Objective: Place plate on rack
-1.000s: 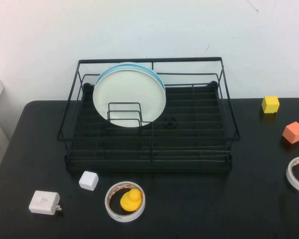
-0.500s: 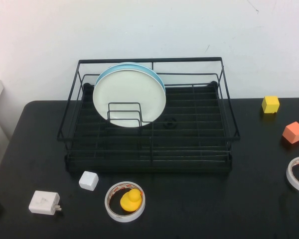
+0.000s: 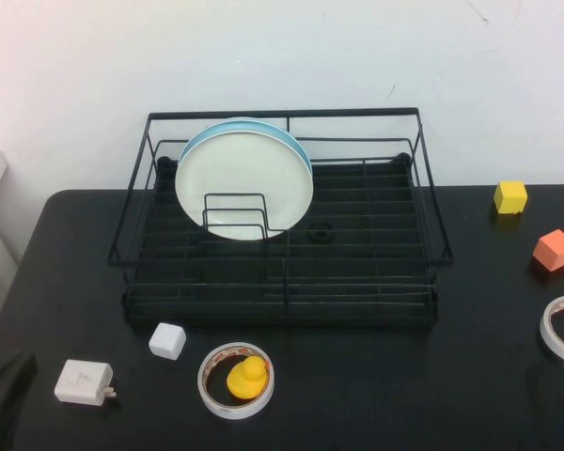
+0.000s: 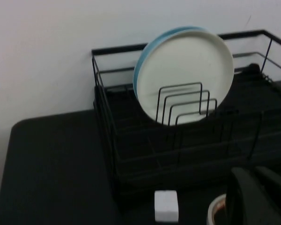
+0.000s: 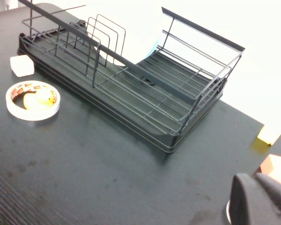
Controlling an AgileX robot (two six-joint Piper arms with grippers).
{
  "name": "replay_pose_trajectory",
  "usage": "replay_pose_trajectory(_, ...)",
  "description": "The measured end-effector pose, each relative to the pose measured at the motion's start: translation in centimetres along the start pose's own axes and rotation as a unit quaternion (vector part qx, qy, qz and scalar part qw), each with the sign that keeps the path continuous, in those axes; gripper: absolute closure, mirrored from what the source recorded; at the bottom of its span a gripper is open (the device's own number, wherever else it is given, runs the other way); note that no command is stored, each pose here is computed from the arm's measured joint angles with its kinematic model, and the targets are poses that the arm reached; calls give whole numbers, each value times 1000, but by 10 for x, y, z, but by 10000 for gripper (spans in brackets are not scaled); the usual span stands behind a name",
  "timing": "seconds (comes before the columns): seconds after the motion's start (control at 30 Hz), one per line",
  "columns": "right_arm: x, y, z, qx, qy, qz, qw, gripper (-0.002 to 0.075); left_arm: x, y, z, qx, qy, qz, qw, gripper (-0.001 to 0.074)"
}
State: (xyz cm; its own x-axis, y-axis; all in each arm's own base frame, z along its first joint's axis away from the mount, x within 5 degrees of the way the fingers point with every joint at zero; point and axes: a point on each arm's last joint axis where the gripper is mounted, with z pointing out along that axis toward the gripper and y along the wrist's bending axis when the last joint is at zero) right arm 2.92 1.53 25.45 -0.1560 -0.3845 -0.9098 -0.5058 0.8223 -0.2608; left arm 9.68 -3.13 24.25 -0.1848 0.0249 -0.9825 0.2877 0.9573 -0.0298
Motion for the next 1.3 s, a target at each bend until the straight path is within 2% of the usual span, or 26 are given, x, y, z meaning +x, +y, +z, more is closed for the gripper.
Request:
replay_pose_trajectory(0.57,0,0,0,-1,0,1,1000,728,39,2,-1,0,50,1,999,735)
replay_pose_trajectory(0.67,0,0,0,-2,-1,3,1000,728,38,2,-9,4,14,-32,999,735)
replay_pose_trajectory(0.83,0,1,0,-4,-1,5,1000,728,29,9,-27,-19,-73,-81,994,735)
replay_pose_trajectory(1.03,0,1,0,-4,-1,6,1000,728,24,14,-43,-61,-144,-62,986,735)
replay_pose_trajectory(1.3,0,1,0,-4,-1,6,1000,728,23,15,-44,-69,-149,-55,985,735)
